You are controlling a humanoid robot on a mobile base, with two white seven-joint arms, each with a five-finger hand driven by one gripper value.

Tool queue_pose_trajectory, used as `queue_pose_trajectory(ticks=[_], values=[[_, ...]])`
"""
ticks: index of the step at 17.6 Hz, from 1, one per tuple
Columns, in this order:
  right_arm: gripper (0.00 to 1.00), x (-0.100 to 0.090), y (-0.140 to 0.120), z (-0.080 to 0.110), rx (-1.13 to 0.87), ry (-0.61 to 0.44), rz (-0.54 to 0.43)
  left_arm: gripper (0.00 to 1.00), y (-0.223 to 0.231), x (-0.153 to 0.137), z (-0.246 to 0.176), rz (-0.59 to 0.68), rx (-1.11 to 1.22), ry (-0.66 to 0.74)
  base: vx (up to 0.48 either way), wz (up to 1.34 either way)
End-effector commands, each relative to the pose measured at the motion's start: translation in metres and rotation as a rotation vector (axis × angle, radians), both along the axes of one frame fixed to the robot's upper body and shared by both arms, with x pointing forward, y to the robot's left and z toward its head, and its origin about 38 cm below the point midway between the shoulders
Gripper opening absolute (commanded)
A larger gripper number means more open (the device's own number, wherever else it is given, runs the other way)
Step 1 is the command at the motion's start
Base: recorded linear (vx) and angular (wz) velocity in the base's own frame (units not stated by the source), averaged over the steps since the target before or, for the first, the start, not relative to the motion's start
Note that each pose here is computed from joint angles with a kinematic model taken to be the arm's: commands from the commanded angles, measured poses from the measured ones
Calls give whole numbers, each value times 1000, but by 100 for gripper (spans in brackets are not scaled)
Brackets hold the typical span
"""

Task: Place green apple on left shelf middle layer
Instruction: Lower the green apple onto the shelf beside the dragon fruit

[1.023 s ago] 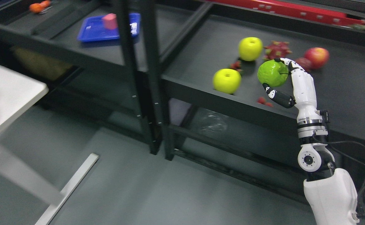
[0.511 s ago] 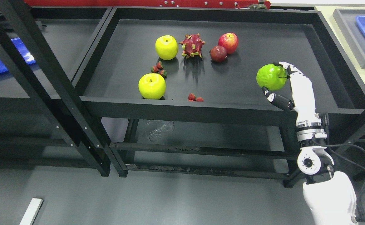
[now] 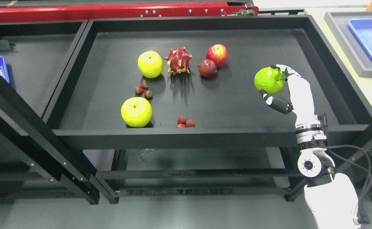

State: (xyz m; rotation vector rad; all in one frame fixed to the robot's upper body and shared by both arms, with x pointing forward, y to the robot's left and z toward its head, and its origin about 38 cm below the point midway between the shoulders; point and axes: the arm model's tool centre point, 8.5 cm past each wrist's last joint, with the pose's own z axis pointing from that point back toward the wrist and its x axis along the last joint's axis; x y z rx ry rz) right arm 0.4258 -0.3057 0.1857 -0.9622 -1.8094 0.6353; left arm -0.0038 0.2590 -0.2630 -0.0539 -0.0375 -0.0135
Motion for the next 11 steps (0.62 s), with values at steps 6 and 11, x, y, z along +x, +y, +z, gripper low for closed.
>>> queue_pose_trajectory(ticks=[6, 11], values=[[2, 25, 168, -18, -224, 101, 423, 100, 11, 0, 1, -1, 16, 1, 307, 71], [3, 7, 193, -48, -308, 199, 544, 100, 11, 0, 1, -1, 16, 1, 264, -33]])
